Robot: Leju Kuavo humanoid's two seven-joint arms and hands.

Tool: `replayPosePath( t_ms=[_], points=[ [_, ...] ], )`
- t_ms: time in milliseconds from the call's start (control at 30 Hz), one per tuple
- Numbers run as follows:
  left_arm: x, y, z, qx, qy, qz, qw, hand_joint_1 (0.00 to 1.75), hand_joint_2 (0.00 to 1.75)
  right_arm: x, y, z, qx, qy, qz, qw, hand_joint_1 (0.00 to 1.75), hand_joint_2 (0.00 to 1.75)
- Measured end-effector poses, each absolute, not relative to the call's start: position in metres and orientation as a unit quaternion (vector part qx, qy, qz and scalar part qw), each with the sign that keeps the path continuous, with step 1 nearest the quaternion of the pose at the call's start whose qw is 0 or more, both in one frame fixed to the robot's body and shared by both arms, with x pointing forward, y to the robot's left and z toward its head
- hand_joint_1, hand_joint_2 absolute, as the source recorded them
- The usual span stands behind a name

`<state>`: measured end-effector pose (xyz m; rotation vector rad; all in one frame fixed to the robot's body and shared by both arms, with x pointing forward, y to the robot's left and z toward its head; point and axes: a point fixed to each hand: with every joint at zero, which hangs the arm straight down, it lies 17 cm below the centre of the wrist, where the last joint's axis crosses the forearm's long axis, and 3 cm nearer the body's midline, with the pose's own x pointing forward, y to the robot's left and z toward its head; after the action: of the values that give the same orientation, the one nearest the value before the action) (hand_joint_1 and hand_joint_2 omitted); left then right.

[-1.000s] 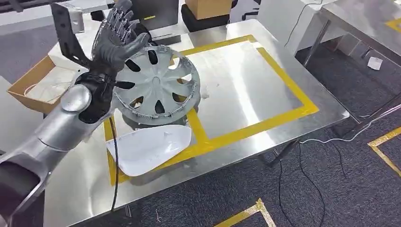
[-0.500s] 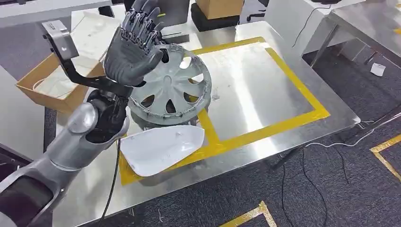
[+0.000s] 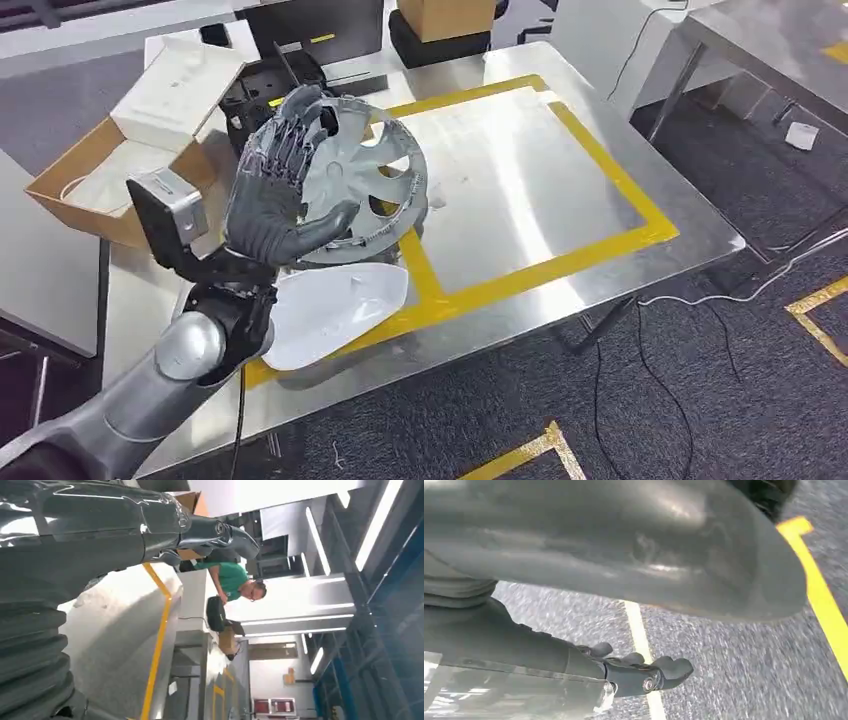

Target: Take the parts from the cabinet and place them on the table.

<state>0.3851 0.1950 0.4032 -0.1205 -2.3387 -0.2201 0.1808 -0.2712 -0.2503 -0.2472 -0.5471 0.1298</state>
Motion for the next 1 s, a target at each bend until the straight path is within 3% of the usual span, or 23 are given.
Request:
replayPosePath(
  t_ms=[33,67,600,1000],
  points=[
    [0.380,0.195,0.402,-0.040,-0.921,-0.087,0.379,0.00,1.75,0.183,-0.275,-0.249,-0.125,-0.274,0.049,0.952,0.00,0.00],
    [0.376,0.194,0.398,-0.033,-0.922,-0.089,0.376,0.00,0.00,0.186,-0.282,-0.248,-0.131,-0.279,0.037,0.951,0.00,0.00],
    [0.342,0.173,0.357,-0.019,-0.917,-0.086,0.390,0.00,0.00,0.200,-0.356,-0.233,-0.180,-0.324,-0.095,0.924,0.00,0.00],
    [0.341,0.176,0.339,-0.023,-0.911,-0.067,0.405,0.00,0.00,0.206,-0.372,-0.225,-0.182,-0.350,-0.175,0.902,0.00,0.00]
  ],
)
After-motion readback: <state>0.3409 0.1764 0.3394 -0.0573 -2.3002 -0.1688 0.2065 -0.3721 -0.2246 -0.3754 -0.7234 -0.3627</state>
